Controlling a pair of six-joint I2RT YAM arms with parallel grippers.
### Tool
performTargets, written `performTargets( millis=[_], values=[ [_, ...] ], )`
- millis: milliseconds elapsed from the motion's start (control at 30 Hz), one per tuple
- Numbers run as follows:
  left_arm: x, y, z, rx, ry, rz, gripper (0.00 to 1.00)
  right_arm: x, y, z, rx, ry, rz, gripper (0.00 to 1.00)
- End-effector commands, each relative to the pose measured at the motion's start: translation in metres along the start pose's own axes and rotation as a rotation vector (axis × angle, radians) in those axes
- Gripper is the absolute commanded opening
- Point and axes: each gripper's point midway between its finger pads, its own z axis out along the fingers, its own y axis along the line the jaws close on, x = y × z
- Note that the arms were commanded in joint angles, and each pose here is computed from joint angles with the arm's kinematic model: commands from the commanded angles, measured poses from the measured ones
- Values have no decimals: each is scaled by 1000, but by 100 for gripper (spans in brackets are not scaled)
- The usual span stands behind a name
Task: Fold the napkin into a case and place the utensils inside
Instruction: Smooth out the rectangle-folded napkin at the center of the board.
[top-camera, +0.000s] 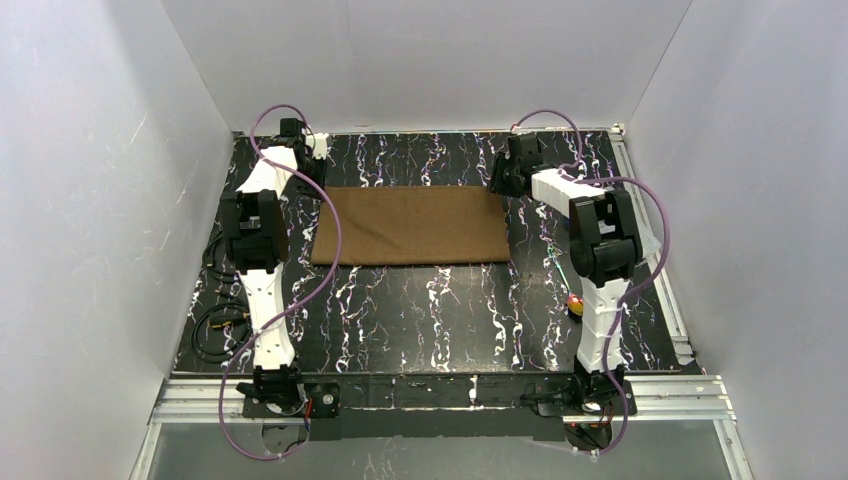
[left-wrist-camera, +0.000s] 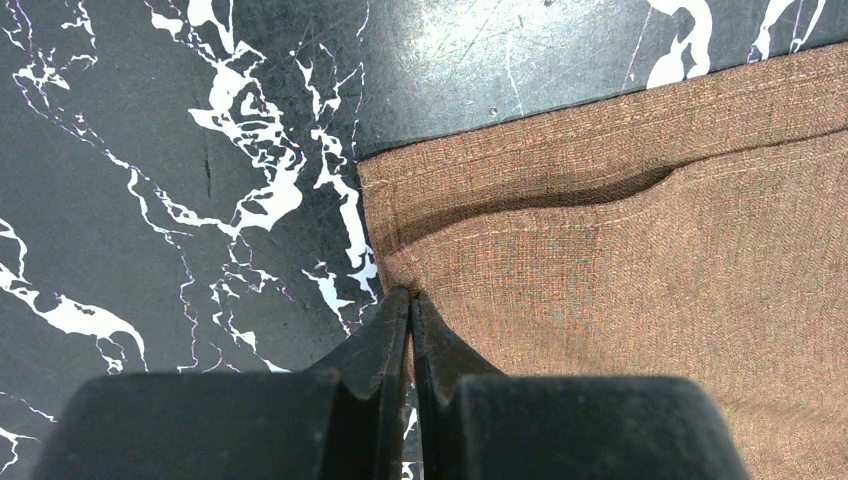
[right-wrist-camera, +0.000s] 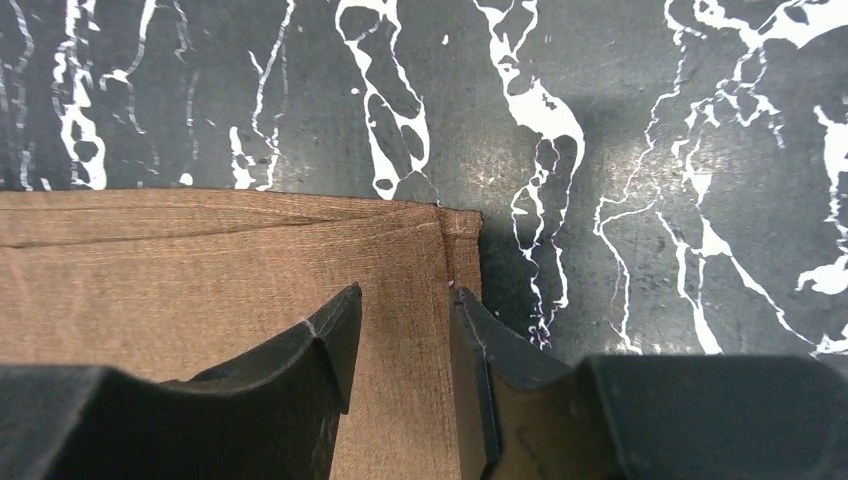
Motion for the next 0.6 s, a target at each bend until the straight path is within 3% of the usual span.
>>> performTargets(
  millis=[0,167,433,533,567],
  values=[
    [-6,-5,-15,4,-21,19,0,-5,7,8,-6,-2,-21,46],
    [-5,-4,-14,3,-19,23,0,-1,5,15,3,12,-26,45],
    [-5,-4,-14,6,-18,28,0,8,10,17,-6,27,-27,32],
    [-4,-5,-13,8,-16,29,0,12,11,18,2,38,-26,33],
    [-4,-5,-13,8,-16,29,0,13,10,19,10,41,-27,39]
  ],
)
